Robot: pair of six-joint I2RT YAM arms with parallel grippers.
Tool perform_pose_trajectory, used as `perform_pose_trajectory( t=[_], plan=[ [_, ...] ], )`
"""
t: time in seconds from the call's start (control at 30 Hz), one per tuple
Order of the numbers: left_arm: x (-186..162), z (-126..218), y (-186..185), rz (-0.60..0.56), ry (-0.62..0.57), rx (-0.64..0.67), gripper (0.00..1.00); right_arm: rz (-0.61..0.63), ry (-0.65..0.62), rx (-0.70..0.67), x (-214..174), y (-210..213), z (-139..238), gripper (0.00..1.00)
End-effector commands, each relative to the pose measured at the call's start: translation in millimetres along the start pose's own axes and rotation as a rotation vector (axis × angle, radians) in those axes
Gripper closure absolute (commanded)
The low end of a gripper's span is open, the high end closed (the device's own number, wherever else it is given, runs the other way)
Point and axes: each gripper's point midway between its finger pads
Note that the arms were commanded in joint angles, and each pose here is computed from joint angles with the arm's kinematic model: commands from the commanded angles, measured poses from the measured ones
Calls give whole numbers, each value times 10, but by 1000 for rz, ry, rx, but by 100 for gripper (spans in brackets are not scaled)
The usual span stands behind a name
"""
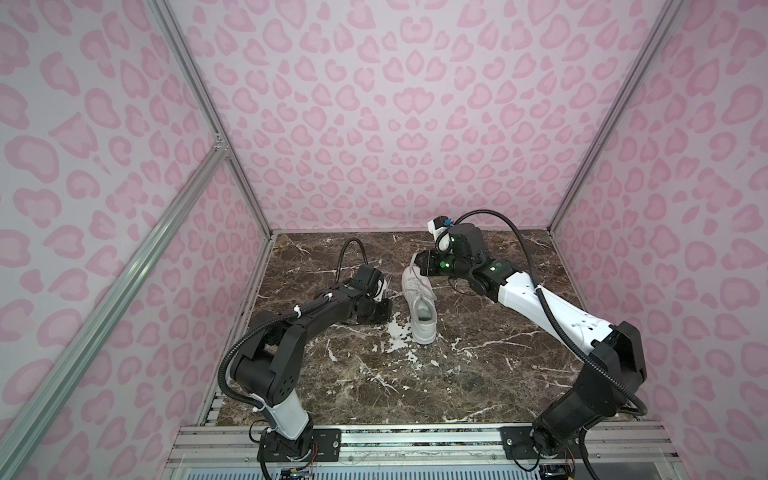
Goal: Tie the shoes
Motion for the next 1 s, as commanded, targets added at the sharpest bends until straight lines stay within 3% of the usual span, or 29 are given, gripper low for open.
perform_pose_trajectory(
  t=[0.0,0.53,0.97],
  plan=[
    [-9,11,-34,11,-7,-23,97,3,16,18,-22,112,-80,100],
    [-103,-21,-20,27,8,-37,97,25,38,60,-26,475,-370,100],
    [-205,11,-11,71,20,-47,97,-103,163,-38,-408,-8,-1089,100]
  ],
)
Point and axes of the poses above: each gripper's point midway between its finger pads, its own z axis back along the fingers, its own y axis along the line the jaws close on, x = y × z, and after that the axes turned 1 degree about -z, right-handed
